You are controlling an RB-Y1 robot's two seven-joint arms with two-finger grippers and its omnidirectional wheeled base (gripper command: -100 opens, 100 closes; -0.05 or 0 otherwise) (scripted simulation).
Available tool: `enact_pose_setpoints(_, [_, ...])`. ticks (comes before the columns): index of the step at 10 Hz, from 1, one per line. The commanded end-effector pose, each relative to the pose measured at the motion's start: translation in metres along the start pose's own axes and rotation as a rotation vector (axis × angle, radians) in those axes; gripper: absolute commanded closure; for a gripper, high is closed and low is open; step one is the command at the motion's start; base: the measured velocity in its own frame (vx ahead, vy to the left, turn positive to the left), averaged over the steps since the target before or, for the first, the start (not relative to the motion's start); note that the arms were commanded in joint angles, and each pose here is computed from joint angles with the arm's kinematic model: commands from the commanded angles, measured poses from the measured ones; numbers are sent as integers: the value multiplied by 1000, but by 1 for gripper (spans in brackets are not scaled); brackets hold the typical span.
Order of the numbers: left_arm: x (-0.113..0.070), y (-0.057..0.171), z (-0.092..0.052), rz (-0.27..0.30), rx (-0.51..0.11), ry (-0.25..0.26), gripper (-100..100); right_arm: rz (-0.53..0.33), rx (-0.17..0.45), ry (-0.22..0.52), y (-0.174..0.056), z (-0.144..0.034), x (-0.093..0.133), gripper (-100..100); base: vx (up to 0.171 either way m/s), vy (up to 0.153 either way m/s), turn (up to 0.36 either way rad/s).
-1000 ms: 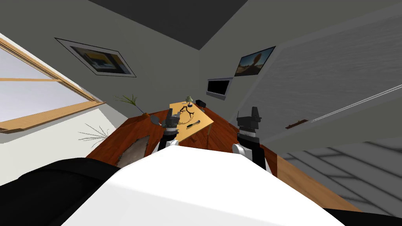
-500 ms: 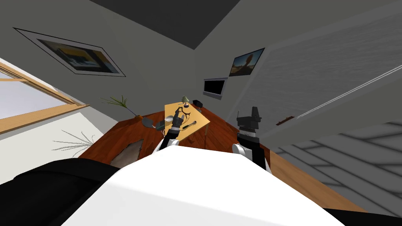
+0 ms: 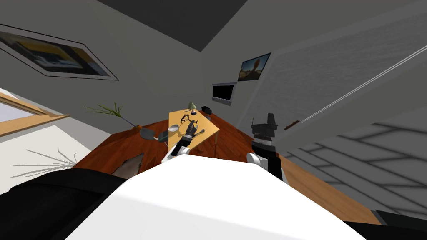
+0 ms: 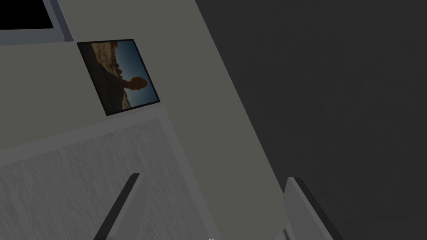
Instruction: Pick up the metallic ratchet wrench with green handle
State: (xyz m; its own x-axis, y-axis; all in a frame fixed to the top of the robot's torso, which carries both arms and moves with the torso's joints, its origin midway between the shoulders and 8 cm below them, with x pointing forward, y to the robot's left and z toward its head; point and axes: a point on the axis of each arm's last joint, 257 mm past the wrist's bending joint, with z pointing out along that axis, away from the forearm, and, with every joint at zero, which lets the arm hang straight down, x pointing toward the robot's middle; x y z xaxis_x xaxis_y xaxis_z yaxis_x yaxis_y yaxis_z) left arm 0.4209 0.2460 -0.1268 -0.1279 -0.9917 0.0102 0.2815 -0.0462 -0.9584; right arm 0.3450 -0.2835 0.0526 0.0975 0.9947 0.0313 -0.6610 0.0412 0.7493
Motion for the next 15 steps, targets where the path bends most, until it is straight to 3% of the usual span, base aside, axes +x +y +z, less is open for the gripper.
enact_pose_setpoints(1, [-1, 32, 0, -15, -88, 12, -100, 0, 0, 0, 0, 0, 0, 0, 48, -82, -162])
enact_pose_setpoints(2, [-1, 36, -1, -15, -104, 10, -100, 0, 0, 0, 0, 0, 0, 0, 38, -63, -61])
enact_pose_setpoints(3, [-5, 58, -1, -25, -167, 18, -100, 0, 0, 0, 0, 0, 0, 0, 43, -70, -152])
enact_pose_setpoints(7, [-20, 107, -5, -40, -327, 16, -100, 0, 0, 0, 0, 0, 0, 0, 52, -70, -99])
enact_pose_setpoints(14, [-69, 193, -32, -47, -622, -56, -100, 0, 0, 0, 0, 0, 0, 0, 48, -61, -103])
enact_pose_setpoints(15, [-70, 195, -34, -46, -629, -58, -100, 0, 0, 0, 0, 0, 0, 0, 15, -19, 20])
